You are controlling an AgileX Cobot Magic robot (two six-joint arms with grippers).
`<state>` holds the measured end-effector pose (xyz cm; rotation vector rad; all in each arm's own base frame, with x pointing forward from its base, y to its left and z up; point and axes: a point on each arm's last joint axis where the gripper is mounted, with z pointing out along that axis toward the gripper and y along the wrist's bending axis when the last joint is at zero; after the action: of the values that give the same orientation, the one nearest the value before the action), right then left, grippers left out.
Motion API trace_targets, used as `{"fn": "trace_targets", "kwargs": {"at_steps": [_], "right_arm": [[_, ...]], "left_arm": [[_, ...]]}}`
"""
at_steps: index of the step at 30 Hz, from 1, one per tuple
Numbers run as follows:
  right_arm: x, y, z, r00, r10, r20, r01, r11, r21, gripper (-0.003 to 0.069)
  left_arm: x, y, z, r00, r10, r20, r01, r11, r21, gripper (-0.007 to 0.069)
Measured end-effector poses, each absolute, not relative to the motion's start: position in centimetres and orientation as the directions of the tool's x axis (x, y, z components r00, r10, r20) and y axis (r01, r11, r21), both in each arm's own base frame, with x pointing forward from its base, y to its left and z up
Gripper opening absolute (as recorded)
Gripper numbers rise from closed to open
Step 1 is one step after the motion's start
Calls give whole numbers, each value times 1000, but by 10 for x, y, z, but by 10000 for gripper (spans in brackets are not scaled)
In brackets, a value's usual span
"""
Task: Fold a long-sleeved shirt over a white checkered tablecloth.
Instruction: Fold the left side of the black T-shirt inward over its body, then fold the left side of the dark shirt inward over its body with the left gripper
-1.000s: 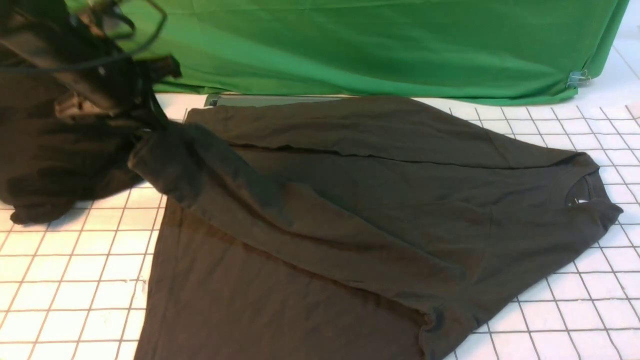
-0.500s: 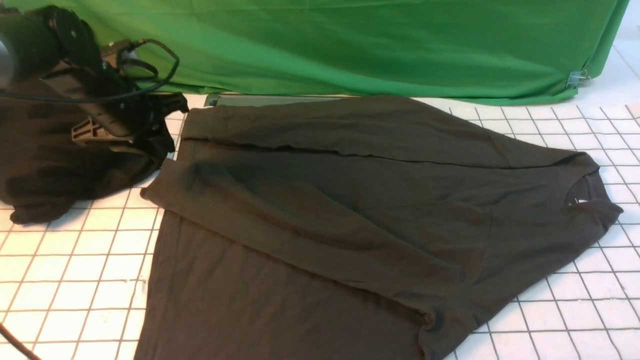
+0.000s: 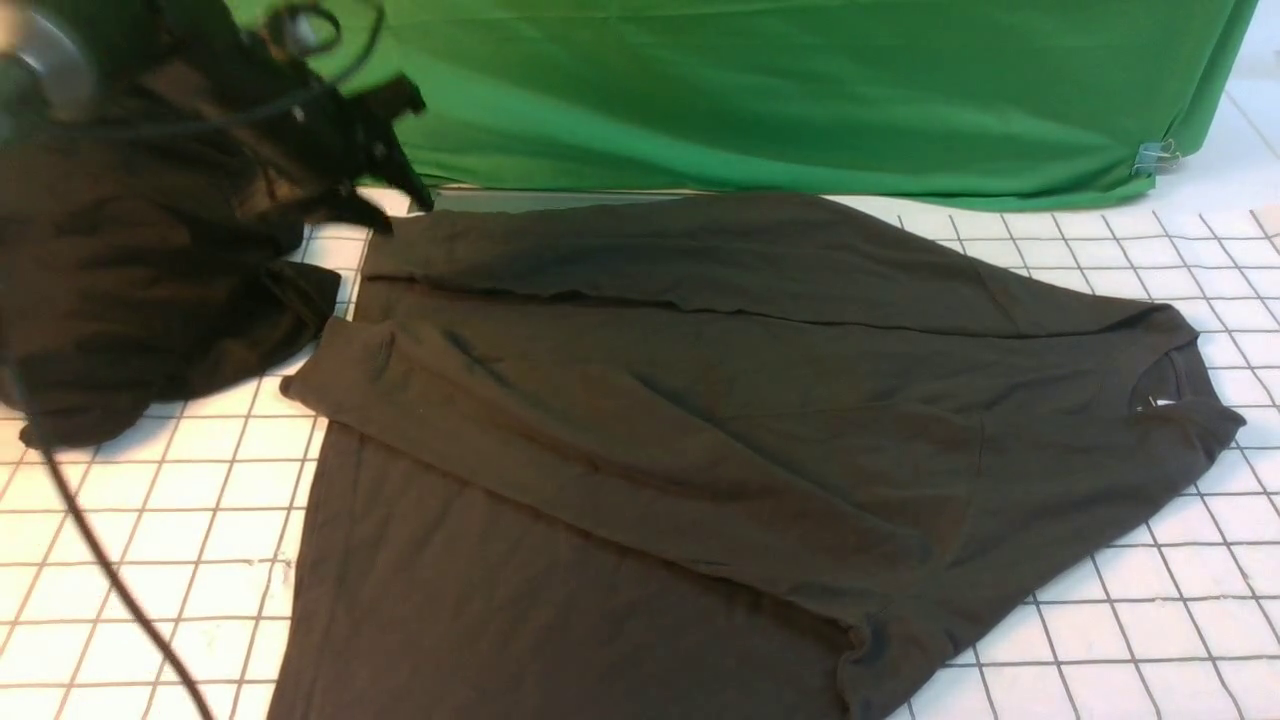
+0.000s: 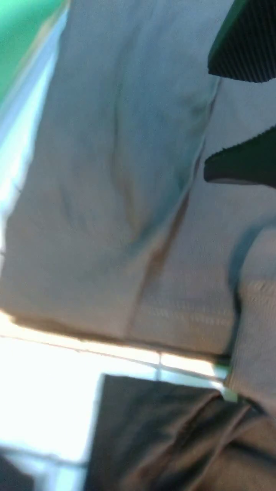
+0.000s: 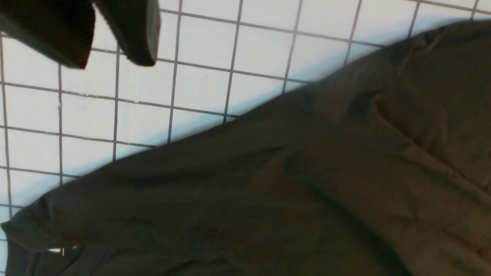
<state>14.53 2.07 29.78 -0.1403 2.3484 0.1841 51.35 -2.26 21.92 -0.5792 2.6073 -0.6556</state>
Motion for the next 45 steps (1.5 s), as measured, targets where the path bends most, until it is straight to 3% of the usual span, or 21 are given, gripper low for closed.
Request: {"fn": "trace_targets", "kwargs": {"at_steps": [2,5,15,20,23,28,31,34,39,42,45], "right_arm": [[145,21,298,-704,-46,-709,-156,984,91,185],[145,21,298,-703,-46,-710,-156,984,91,190],[146,21,298,-701,-45,-712,-155,984,91,201],[146,21,298,-700,-44,-713,-155,984,91,209],[146,21,298,-700,-44,-713,-155,984,91,211],[146,21,298,-700,-44,-713,-155,984,91,218],[146,21,298,-700,-44,-713,-155,984,91,220],[146,21,298,-700,-46,-713,-156,984,89,220],[146,21,298,-700,-46,-713,-156,984,89,220],[146,21,298,-700,-45,-713,-155,984,90,225],[146,21,298,-700,-45,-713,-155,984,90,230]], "left_arm": [[523,-23,186,-825,-539,-172,-382,755,-533,295],[527,-26,171,-813,-570,-120,-418,713,-563,295],[535,-29,158,-764,-640,-75,-466,629,-622,276],[535,-29,154,-762,-645,-61,-481,626,-614,169],[534,-28,153,-768,-636,-77,-474,645,-600,40],[534,-27,153,-796,-595,-114,-430,687,-586,4],[530,-28,172,-809,-572,-136,-401,706,-584,5],[517,-36,219,-832,-522,-187,-338,745,-575,5],[470,-67,297,-862,-385,-331,-226,875,-428,5],[435,-82,308,-891,-310,-333,-193,920,-341,5],[407,-85,290,-917,-283,-279,-205,938,-278,5]]}}
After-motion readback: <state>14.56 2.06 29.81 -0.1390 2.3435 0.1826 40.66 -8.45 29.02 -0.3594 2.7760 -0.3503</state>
